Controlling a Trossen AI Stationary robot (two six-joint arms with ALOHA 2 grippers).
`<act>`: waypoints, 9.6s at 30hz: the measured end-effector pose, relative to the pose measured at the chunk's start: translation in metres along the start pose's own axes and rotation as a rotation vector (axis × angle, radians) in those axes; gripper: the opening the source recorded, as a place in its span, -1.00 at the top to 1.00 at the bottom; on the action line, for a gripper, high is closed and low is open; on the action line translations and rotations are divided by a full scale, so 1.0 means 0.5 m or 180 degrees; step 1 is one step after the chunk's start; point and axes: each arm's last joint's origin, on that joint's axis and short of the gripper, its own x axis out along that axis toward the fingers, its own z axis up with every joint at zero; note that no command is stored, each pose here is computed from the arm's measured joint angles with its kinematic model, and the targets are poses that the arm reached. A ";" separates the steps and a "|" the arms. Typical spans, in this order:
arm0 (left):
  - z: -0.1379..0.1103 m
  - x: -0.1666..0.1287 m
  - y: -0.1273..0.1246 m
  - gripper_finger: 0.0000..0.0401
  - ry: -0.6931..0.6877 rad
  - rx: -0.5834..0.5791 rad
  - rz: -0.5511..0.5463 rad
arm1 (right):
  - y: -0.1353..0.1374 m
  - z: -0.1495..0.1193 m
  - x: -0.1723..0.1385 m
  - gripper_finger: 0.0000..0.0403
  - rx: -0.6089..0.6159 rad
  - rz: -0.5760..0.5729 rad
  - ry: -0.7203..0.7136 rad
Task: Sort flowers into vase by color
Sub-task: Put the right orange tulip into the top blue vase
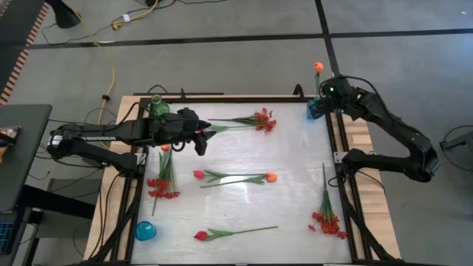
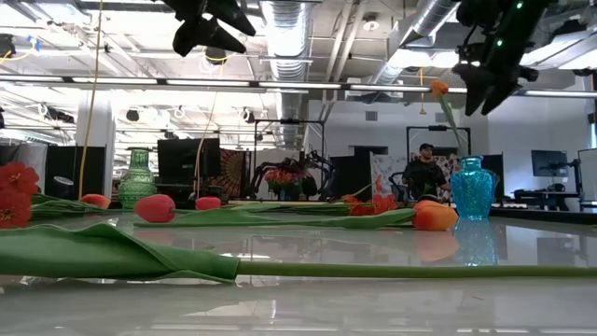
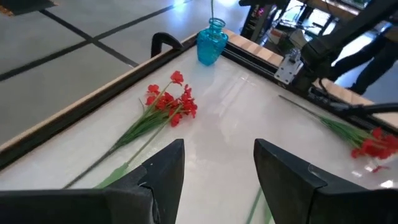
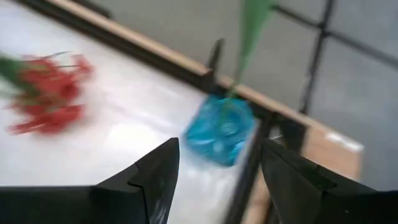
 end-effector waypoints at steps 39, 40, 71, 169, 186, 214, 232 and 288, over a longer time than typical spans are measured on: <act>-0.212 0.203 -0.088 0.10 0.1608 0.1304 -0.0796 | 0.247 -0.069 -0.186 -0.24 -0.0830 0.2664 -0.0691; -0.221 0.213 -0.094 0.10 0.1623 0.1290 -0.0891 | 0.248 -0.071 -0.187 -0.24 -0.0855 0.2673 -0.0697; -0.367 0.329 -0.142 0.56 0.1643 0.1355 -0.0837 | 0.247 -0.096 -0.189 -0.24 -0.1613 0.2632 -0.0664; 0.025 0.101 -0.043 1.00 -0.2200 -0.0388 -0.2187 | 0.507 0.044 -0.094 0.04 0.0043 0.3996 -0.2386; 0.015 0.113 -0.041 1.00 -0.2021 -0.0279 -0.1975 | 0.505 0.037 -0.089 0.90 -0.0071 0.3922 -0.2191; -0.012 0.146 -0.015 0.37 -0.1035 -0.0614 -0.2087 | 0.467 0.010 -0.090 0.89 -0.0358 0.3652 -0.1403; -0.021 0.149 -0.018 0.37 -0.0927 -0.0478 -0.2074 | 0.471 0.014 -0.071 0.89 -0.0207 0.3605 -0.1280; -0.008 0.170 -0.026 1.00 -0.1095 -0.0247 -0.1504 | 0.452 0.018 -0.071 0.48 -0.0247 0.3504 -0.1229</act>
